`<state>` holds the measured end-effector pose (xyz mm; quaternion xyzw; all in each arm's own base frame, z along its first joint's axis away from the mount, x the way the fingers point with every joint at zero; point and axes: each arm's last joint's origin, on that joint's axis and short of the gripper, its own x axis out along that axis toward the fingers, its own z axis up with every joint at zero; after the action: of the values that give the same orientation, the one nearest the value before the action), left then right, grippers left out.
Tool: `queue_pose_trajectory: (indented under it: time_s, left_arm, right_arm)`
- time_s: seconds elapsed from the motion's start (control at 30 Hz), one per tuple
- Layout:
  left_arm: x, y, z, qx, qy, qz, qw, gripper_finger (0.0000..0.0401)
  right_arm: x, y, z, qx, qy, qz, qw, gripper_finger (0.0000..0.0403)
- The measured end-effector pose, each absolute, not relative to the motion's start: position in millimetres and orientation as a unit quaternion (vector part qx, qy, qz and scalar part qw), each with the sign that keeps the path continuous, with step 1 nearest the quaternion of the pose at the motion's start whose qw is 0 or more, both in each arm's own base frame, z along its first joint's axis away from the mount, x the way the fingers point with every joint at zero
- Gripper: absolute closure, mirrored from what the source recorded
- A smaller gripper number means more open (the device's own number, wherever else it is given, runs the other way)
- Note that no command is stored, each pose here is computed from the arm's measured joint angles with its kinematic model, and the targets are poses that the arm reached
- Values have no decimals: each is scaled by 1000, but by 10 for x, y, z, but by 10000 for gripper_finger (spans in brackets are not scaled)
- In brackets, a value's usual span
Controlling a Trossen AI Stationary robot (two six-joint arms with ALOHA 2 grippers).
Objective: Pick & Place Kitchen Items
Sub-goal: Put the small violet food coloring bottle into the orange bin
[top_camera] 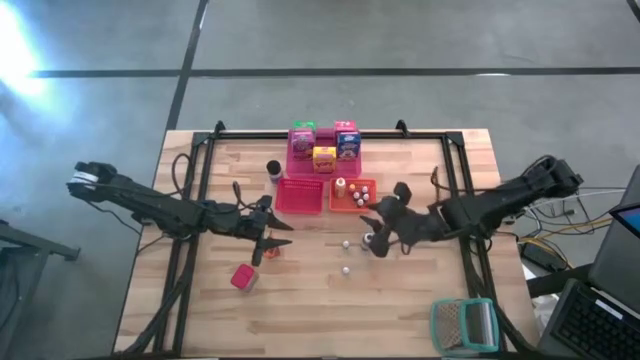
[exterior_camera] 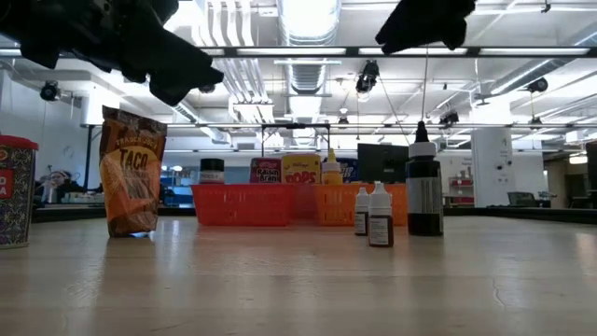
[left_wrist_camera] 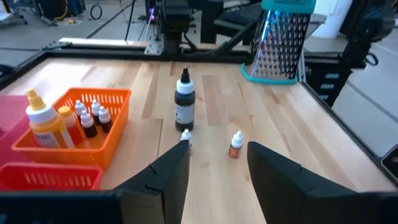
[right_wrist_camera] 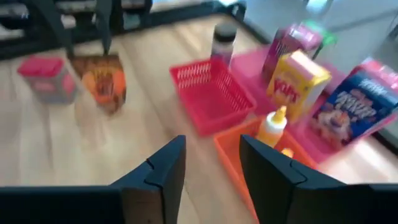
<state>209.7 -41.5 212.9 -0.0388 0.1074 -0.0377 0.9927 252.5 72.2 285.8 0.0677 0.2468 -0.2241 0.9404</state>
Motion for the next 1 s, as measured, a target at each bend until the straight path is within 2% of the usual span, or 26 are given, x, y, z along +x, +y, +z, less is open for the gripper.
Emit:
queue_pose_trajectory:
  time_s: [0.33,0.57,0.83,1.0]
  left_arm:
    - [2089,-413,2094,-44,126,-35,990,233]
    - [2085,-384,2101,-15,122,6,992,233]
    - [2007,-320,2160,-4,115,88,989,233]
    - [1972,-309,2159,0,125,95,988,233]
  right_arm:
    - [2966,831,3126,82,377,-157,909,304]
    - [3333,812,3021,89,490,-133,857,319]
    - [3609,762,2839,125,545,-79,825,295]
    - [3644,773,2733,111,568,-63,813,273]
